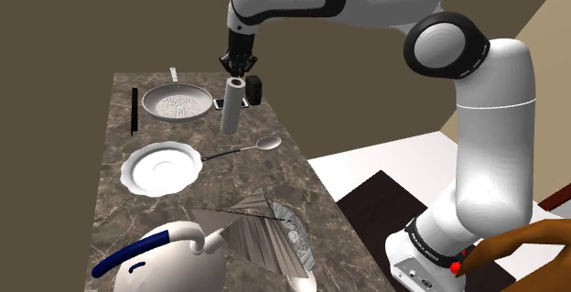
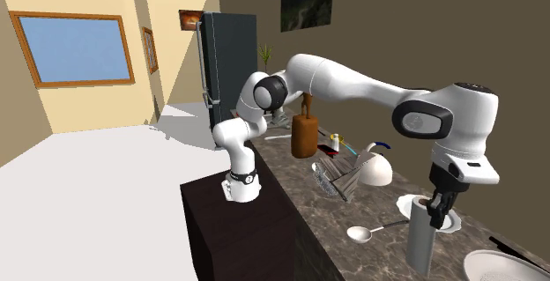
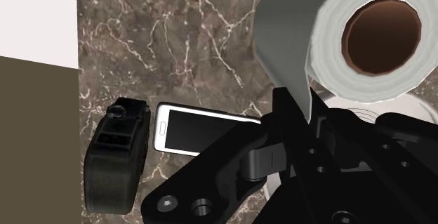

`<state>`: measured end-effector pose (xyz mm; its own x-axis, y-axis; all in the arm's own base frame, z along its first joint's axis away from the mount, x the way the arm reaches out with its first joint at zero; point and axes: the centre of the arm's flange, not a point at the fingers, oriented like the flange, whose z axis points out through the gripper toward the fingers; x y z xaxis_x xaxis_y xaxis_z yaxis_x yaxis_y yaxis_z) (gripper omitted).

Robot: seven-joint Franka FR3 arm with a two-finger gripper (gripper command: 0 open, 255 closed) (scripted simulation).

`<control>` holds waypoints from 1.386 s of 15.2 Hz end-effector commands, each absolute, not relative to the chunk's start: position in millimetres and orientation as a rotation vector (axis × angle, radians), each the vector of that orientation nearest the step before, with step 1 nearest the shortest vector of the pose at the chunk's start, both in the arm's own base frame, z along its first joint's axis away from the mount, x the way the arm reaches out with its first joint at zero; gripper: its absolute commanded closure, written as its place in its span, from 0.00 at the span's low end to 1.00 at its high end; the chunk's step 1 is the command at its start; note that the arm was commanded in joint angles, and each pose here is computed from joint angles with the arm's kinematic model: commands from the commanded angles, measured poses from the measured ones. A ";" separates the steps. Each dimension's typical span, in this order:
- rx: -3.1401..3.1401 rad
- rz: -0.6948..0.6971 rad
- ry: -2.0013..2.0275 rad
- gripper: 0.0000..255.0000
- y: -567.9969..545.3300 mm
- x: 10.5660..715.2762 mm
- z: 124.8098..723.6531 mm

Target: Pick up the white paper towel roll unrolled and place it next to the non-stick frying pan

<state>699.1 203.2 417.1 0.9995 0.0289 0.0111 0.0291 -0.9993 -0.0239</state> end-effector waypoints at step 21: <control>-3.117 -0.012 -0.046 0.00 202.6 698.3 464.7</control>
<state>698.3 202.6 464.7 0.9995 0.0297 0.0080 0.0299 -0.9993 -0.0240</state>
